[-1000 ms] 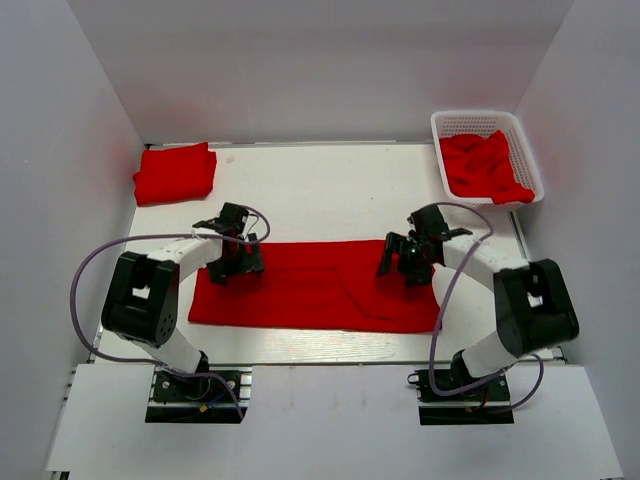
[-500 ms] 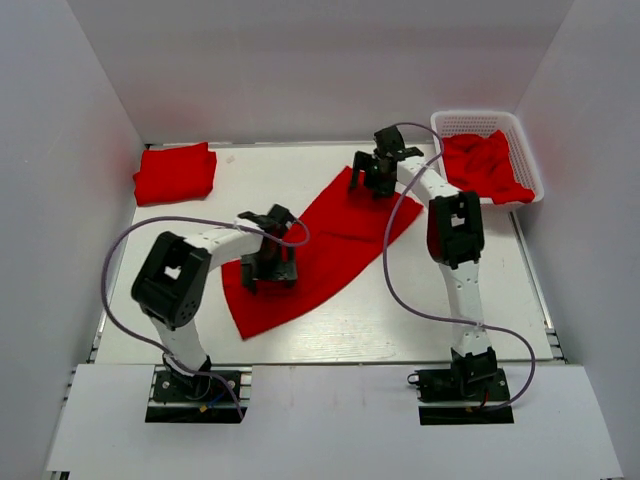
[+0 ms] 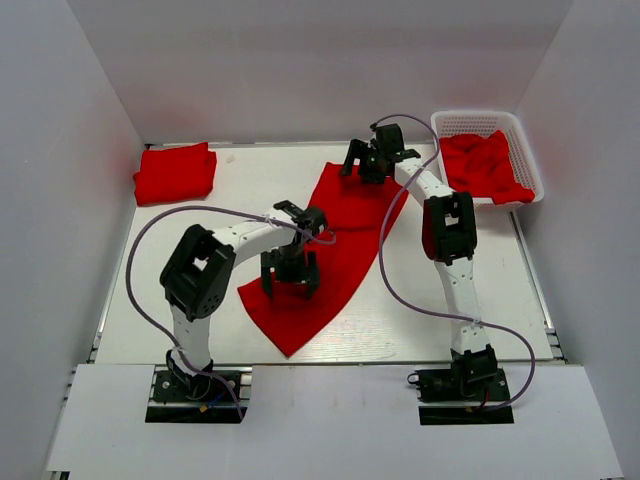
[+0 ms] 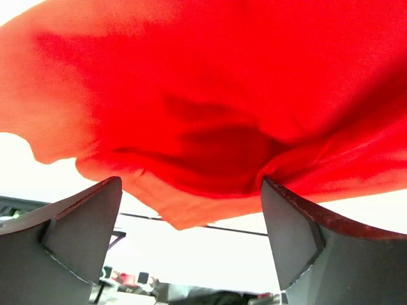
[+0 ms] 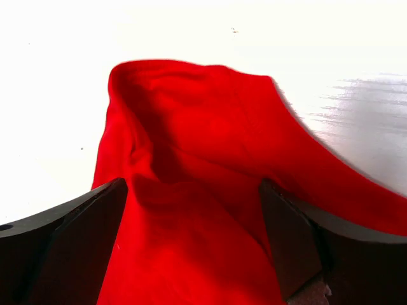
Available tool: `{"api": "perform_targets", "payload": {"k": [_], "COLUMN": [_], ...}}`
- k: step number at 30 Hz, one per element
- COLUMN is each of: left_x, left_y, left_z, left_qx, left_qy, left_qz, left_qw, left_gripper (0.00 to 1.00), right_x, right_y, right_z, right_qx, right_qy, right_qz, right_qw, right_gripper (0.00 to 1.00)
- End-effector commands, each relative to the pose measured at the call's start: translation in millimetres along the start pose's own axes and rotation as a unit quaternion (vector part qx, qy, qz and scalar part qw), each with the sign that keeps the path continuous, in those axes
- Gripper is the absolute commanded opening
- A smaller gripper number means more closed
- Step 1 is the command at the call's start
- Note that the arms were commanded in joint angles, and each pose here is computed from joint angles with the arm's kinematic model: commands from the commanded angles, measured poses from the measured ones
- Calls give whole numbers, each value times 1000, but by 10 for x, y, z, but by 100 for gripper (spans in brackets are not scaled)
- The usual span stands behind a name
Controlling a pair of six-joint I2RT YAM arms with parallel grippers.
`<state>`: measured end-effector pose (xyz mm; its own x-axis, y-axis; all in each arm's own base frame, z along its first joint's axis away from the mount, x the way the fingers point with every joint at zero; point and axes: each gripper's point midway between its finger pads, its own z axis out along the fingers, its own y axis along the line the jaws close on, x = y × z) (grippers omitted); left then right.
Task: Fold and stack the t-shirts
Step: Rotate the tshirt 90 degrees
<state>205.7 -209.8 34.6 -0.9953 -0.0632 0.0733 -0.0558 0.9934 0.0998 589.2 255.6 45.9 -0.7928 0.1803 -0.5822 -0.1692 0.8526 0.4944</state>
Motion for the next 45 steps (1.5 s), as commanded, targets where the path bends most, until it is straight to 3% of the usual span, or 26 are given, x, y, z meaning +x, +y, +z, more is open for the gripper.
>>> {"api": "perform_targets", "payload": {"k": [1,7,12,18,24,27,28,37,45], "left_x": [-122,-325,-445,-631,-670,-617,-607,-658,-683], "left_y": [61,25,129,336,554,400,350,574,589], "left_z": [-683,-1385,-1375,-1328,-1159,-938,-866,-794,-803], "left_qx": [21,89,102,56,41,91,115,103,110], "left_qy": [-81,-187,-236,-277,-281,-261,-255,-250,-250], "left_qz": [-28,-1,-4,-13,-39,-22,-18,-30,-17], "left_qw": [996,978,966,959,958,961,960,962,962], "left_gripper": [100,100,100,100,100,100,100,100,100], "right_x": [-129,-483,-602,88,710,761,923,1297,1210], "right_y": [-37,171,230,346,353,405,303,44,-143], "right_z": [5,-617,-1152,-1348,-1304,-1230,-1141,-671,-253], "right_qx": [1,54,149,207,221,222,233,257,271], "right_qy": [-20,-68,-99,-15,19,24,53,113,110], "right_qz": [-20,-97,-127,-112,-39,-39,-36,-24,-42], "right_qw": [1000,991,976,972,974,974,970,960,955], "right_gripper": [90,90,90,90,90,90,90,90,90]}}
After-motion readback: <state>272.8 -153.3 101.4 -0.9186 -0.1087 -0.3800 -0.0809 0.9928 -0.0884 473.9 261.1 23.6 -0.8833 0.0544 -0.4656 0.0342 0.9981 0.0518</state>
